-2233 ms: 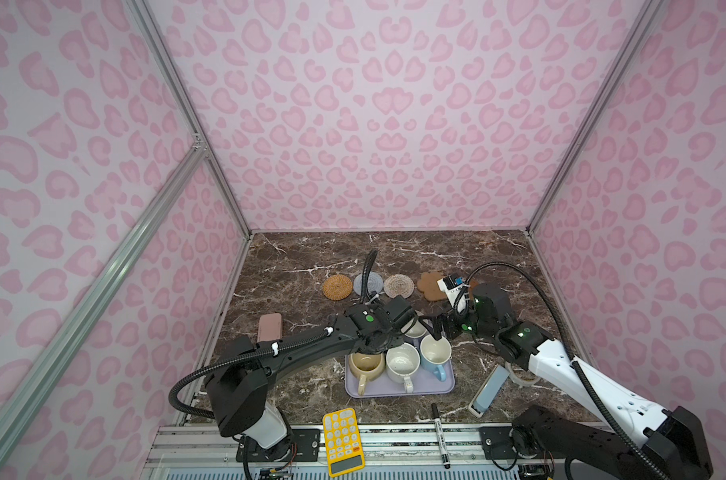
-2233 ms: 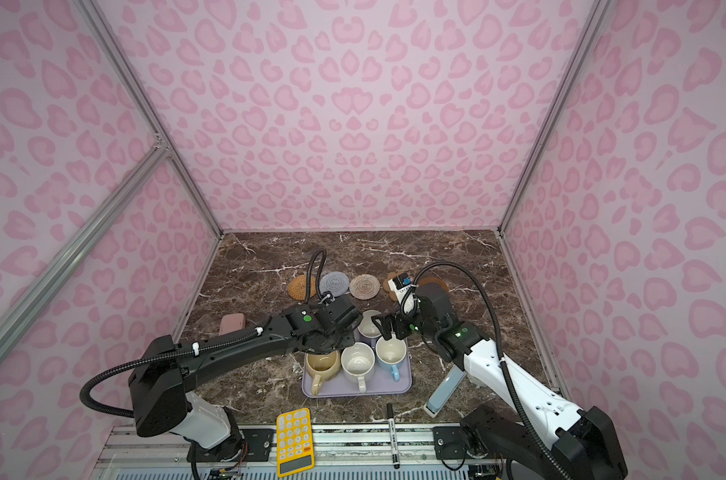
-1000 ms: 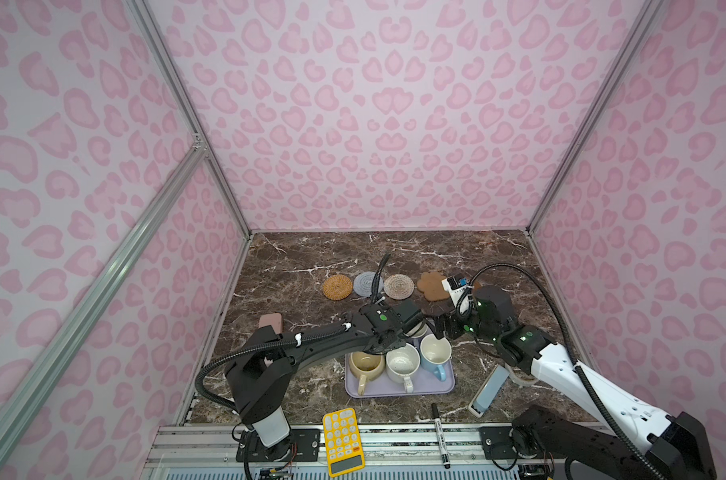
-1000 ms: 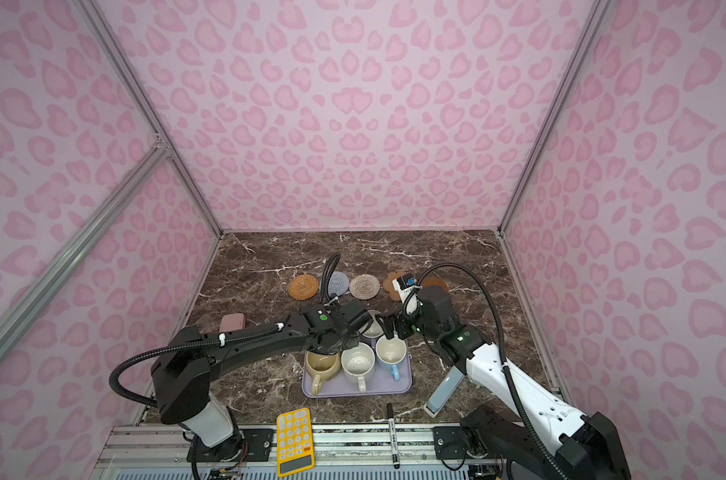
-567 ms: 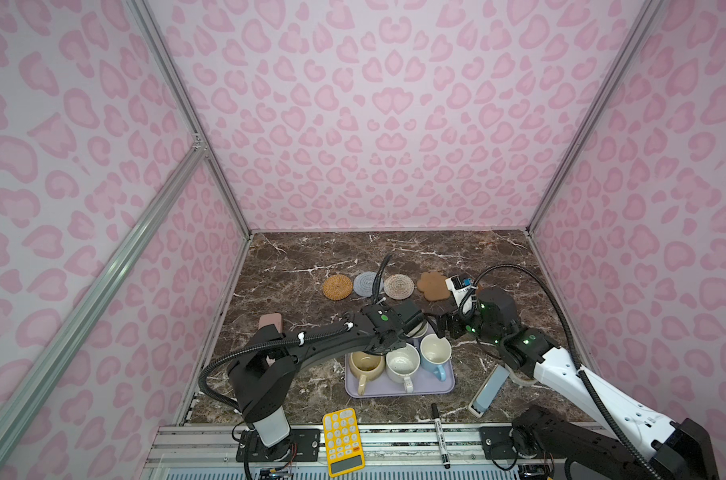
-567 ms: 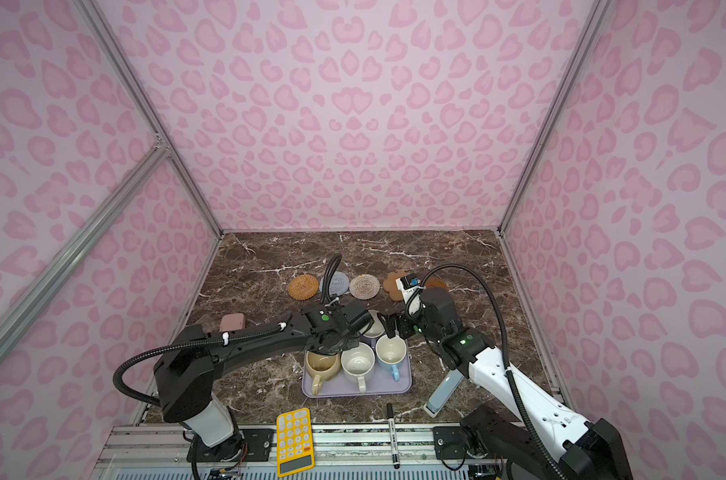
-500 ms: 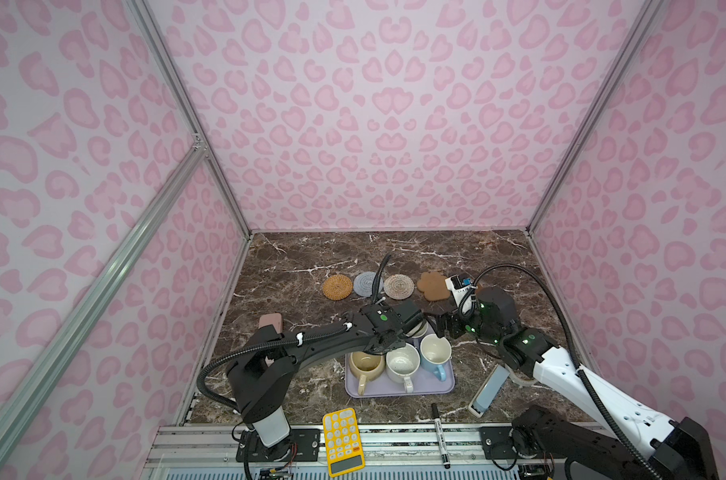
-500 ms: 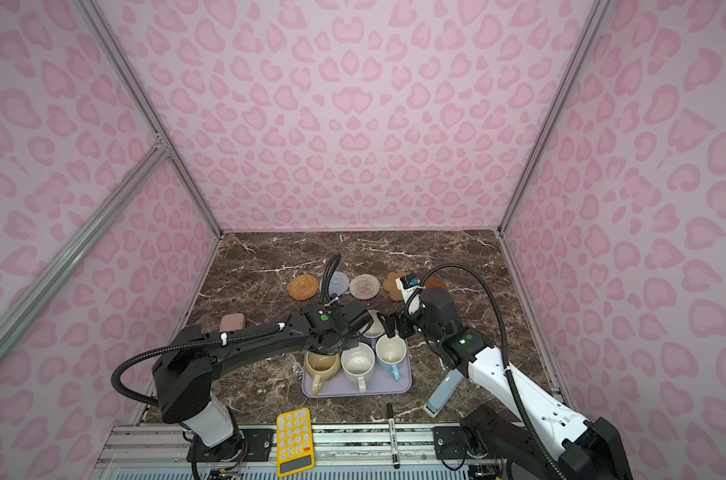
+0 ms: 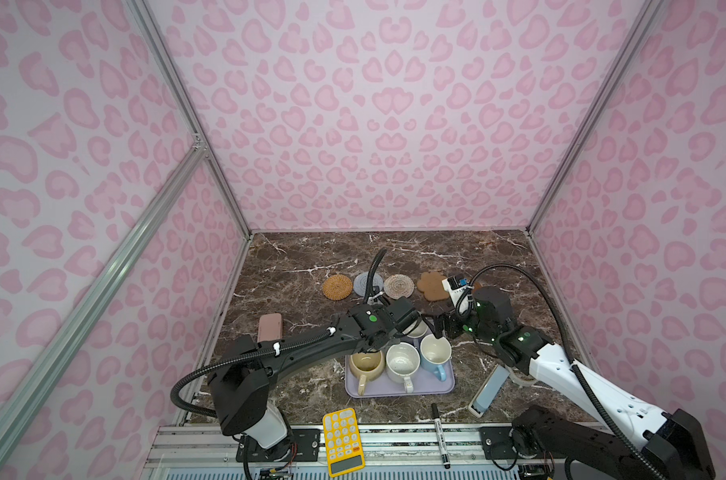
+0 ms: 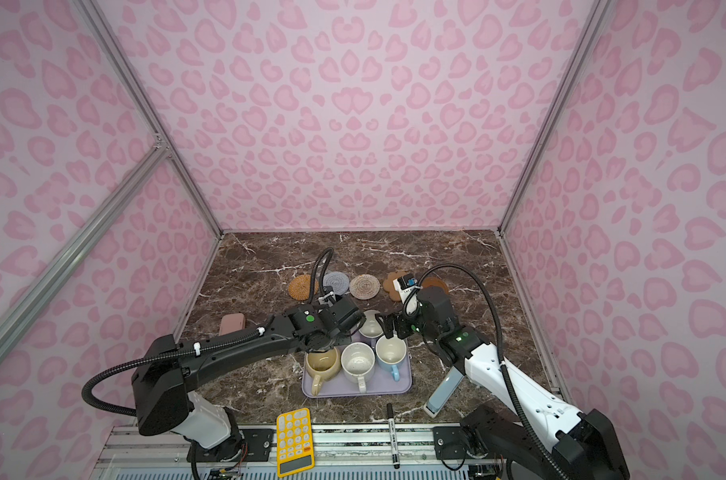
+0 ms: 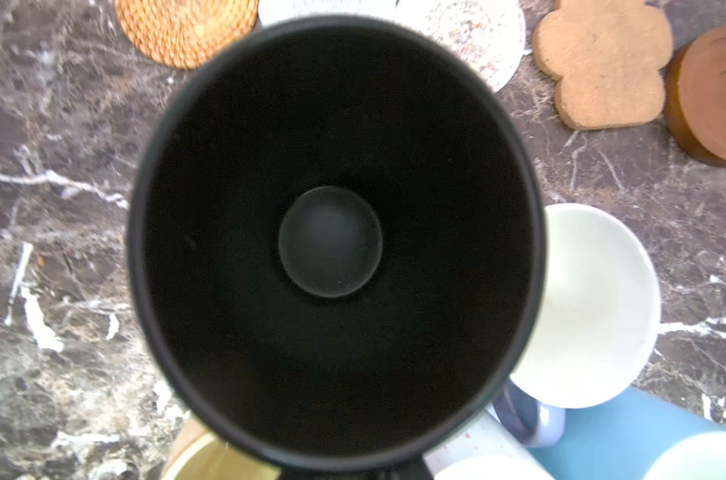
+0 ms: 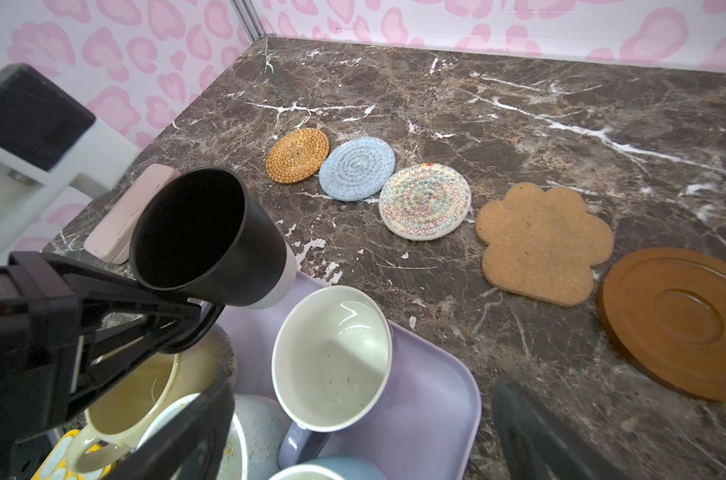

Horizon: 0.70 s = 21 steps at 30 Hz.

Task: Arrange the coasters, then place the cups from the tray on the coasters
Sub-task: 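Lift black mug with left gripper and carry it toward rattan coaster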

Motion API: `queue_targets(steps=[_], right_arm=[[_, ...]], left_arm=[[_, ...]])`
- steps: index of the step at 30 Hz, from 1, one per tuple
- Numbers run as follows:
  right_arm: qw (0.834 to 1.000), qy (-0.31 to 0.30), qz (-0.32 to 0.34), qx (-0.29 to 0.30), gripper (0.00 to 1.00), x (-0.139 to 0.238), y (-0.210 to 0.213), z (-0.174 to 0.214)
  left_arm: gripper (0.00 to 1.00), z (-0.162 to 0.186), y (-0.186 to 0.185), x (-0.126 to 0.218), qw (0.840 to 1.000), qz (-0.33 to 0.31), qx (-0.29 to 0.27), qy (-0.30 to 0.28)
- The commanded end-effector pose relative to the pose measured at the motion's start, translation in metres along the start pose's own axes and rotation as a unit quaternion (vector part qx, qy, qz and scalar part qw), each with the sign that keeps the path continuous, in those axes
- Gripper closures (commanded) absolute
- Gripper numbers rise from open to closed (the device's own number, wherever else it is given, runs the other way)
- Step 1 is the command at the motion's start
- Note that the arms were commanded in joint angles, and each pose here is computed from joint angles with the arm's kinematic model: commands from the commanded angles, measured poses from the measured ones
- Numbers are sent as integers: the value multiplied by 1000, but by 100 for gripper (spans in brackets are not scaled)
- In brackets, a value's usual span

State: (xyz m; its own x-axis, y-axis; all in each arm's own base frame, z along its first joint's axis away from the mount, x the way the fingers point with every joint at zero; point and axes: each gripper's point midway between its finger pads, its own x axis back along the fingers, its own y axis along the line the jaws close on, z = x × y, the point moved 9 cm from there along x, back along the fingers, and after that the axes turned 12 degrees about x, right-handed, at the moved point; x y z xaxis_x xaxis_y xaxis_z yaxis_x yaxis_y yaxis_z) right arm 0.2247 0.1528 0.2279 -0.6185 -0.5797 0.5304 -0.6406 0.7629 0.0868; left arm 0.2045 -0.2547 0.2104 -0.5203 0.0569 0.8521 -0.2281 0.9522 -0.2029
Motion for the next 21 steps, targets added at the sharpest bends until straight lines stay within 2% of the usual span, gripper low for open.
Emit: queue_targets(steps=[1,4,9,12,15,21], right_arm=[[999,-20,-27,-2,1,-3,5,-8],[999,-22,-35,-3,1,-8,10,-13],[999,-23,-32,-17,2,-18,18,-28],[999,-33,-30,-21,2,-26,25,-42],[998,-40,-39,-30,3,-36,32,-58],[996,-48,-51,-55,3,-59,42,-76]], left_arm=[[100,-19,-1,12,998,21,-23,-50],[100,-31,3,17,997,34,-27,-56],[100,-51,9,28,992,74,-66,-79],[100,-69,20,34,990,85,-60,-97],[100,-88,33,26,990,100,-47,-91],[100,-115,48,13,989,86,-42,-116]])
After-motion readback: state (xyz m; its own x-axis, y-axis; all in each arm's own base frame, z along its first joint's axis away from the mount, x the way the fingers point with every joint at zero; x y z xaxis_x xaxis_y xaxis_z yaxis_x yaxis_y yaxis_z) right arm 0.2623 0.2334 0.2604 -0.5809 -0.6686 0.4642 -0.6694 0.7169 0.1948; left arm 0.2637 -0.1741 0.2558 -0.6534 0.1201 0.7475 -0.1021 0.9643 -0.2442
